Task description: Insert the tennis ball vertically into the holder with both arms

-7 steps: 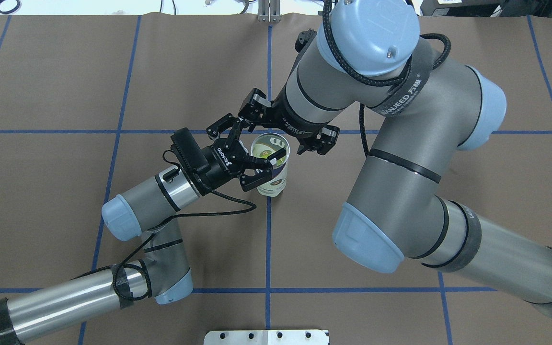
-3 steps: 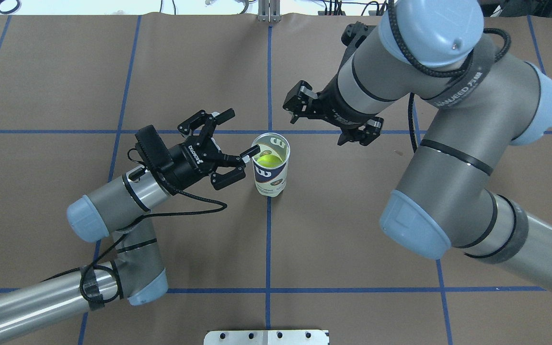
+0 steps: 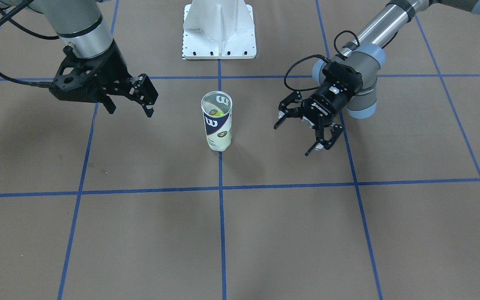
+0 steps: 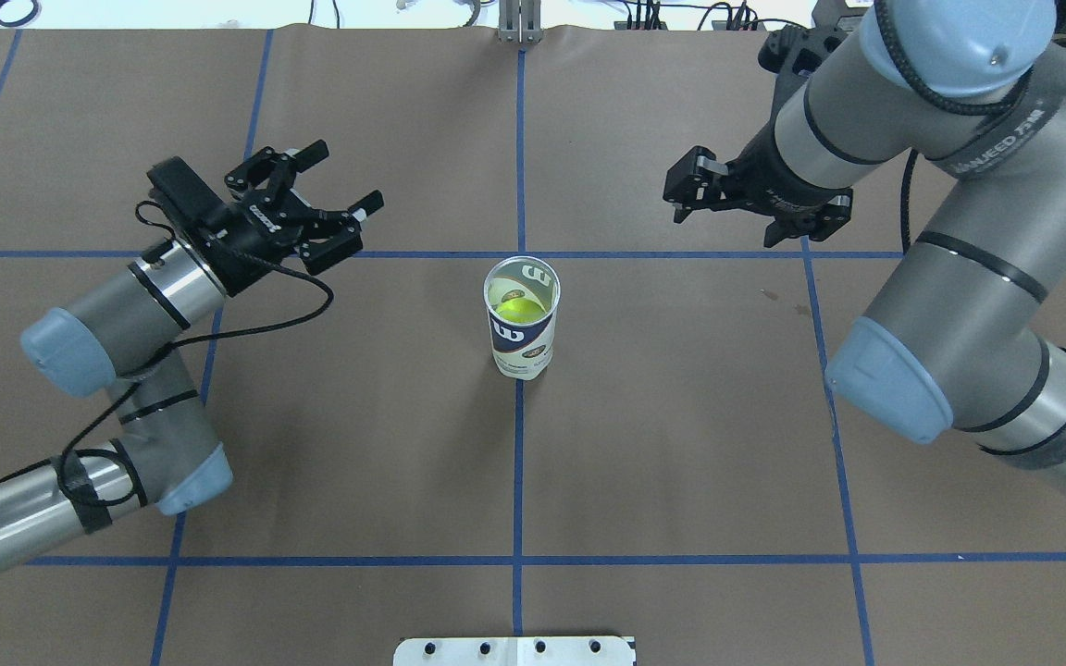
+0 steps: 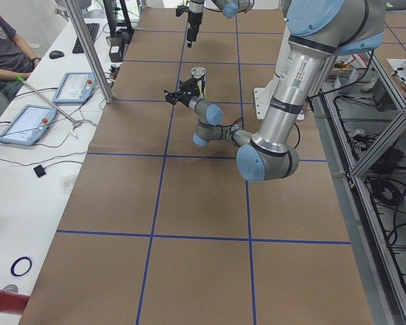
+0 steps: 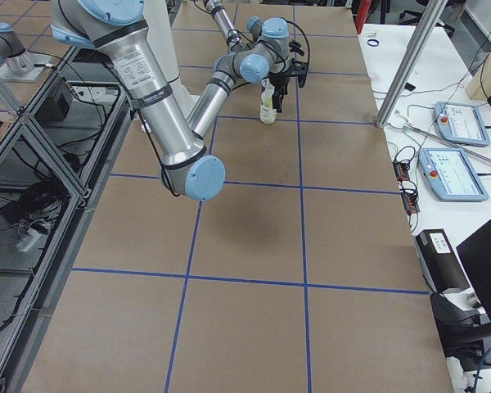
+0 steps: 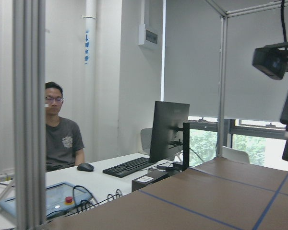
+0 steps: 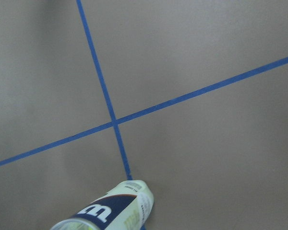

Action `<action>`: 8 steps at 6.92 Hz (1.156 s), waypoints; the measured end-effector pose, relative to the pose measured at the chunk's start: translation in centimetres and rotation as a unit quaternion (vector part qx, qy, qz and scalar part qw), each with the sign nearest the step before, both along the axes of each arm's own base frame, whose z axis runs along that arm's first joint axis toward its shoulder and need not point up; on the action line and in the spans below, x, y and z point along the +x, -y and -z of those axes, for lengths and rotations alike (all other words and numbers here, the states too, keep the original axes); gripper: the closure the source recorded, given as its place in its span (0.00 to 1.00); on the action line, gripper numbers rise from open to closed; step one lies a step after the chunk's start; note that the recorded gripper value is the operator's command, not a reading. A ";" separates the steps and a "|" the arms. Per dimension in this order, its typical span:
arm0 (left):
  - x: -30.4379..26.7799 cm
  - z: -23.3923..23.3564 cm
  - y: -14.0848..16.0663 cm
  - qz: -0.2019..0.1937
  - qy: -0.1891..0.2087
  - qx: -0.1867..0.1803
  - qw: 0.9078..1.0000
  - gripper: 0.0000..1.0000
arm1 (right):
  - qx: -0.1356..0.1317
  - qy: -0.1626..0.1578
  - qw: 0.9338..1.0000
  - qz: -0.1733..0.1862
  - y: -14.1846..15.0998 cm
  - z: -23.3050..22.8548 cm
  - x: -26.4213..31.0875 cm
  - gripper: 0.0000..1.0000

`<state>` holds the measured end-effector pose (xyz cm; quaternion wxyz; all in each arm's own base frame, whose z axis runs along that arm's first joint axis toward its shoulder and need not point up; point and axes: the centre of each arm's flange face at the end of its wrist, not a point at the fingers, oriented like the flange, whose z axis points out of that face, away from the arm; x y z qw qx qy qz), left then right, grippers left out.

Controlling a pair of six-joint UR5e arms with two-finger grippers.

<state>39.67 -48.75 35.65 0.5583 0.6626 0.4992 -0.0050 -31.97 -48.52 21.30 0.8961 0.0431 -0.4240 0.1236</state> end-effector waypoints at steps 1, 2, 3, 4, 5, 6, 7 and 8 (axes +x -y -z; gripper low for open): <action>-3.3 -3.5 2.9 0.024 0.035 -0.062 0.997 0.02 | 0.020 -0.028 0.999 0.016 1.3 -3.2 2.4 0.00; -6.5 -6.7 5.5 0.038 0.077 -0.124 0.989 0.02 | 0.033 -0.052 0.998 0.028 2.6 -5.8 4.3 0.00; -9.8 -8.9 8.3 0.025 0.114 -0.186 0.976 0.01 | 0.041 -0.073 0.996 0.039 4.2 -8.1 5.8 0.00; -14.4 -11.1 11.4 -0.013 0.148 -0.262 0.954 0.01 | 0.044 -0.093 0.993 0.050 5.8 -10.3 7.1 0.00; -19.4 -12.7 13.9 -0.057 0.167 -0.340 0.924 0.01 | 0.043 -0.104 0.992 0.059 7.3 -12.2 8.2 0.00; -23.5 -13.6 15.5 -0.091 0.167 -0.404 0.895 0.01 | 0.044 -0.107 0.991 0.068 8.7 -14.3 9.6 0.00; -25.7 -14.4 16.0 -0.108 0.168 -0.440 0.876 0.01 | 0.050 -0.105 0.990 0.080 9.9 -17.2 11.4 0.00; -26.7 -15.8 15.7 -0.121 0.183 -0.453 0.864 0.01 | 0.056 -0.103 0.989 0.090 10.8 -19.9 13.5 0.00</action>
